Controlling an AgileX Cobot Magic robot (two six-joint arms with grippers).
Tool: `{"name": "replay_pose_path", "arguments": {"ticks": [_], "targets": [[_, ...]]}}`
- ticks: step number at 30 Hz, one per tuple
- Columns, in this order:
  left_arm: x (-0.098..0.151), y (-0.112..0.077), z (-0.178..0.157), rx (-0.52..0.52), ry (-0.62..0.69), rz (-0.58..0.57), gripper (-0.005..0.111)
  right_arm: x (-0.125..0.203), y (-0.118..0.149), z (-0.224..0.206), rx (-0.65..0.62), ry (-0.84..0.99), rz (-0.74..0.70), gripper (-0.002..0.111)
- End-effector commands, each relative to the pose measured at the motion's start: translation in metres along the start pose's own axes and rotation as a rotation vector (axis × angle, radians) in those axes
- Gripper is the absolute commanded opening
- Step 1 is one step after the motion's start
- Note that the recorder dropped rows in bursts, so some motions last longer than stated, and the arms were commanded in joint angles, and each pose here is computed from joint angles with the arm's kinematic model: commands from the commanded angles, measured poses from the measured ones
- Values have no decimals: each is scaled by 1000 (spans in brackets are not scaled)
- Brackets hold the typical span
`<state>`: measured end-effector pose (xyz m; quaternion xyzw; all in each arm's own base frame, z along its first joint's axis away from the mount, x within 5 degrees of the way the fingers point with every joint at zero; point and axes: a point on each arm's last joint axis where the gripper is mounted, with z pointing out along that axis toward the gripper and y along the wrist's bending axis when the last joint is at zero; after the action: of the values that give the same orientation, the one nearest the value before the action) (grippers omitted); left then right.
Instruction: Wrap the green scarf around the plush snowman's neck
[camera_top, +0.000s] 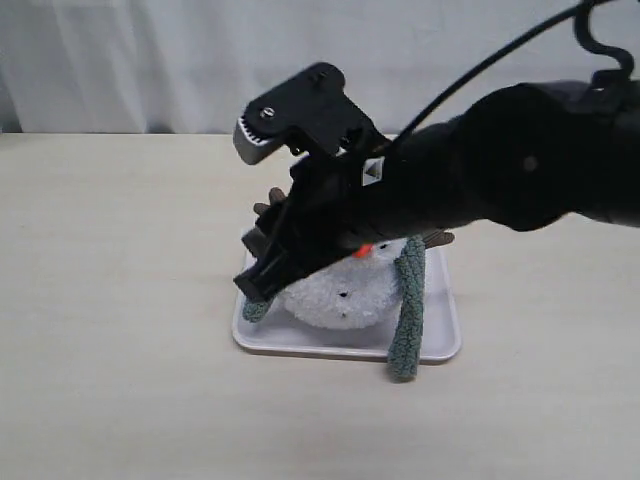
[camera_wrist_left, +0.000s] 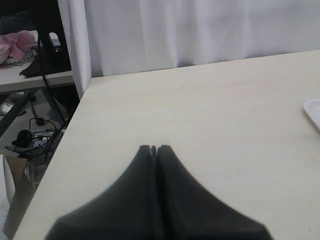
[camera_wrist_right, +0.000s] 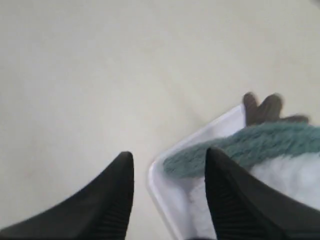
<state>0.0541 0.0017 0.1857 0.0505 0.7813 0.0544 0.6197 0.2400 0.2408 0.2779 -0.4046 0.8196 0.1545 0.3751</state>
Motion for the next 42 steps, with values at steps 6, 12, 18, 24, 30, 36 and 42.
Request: {"name": "replay_pose_path", "arguments": {"ticks": [6,12,18,24,30,36,42], "targets": [[0,0,0,5,-7,-2,0,-66,-44,-2,664,316,62,43],[0,0,0,5,-7,-2,0,-74,-47,33,155,402,257,43],[0,0,0,5,-7,-2,0,-70,-53,55,243,387,203,43],[0,0,0,5,-7,-2,0,-59,-62,76,322,417,196,43],[0,0,0,5,-7,-2,0,-57,-61,97,301,365,235,43],[0,0,0,5,-7,-2,0,-44,-66,106,365,454,219,43],[0,0,0,5,-7,-2,0,-38,-64,117,346,468,231,43]]}}
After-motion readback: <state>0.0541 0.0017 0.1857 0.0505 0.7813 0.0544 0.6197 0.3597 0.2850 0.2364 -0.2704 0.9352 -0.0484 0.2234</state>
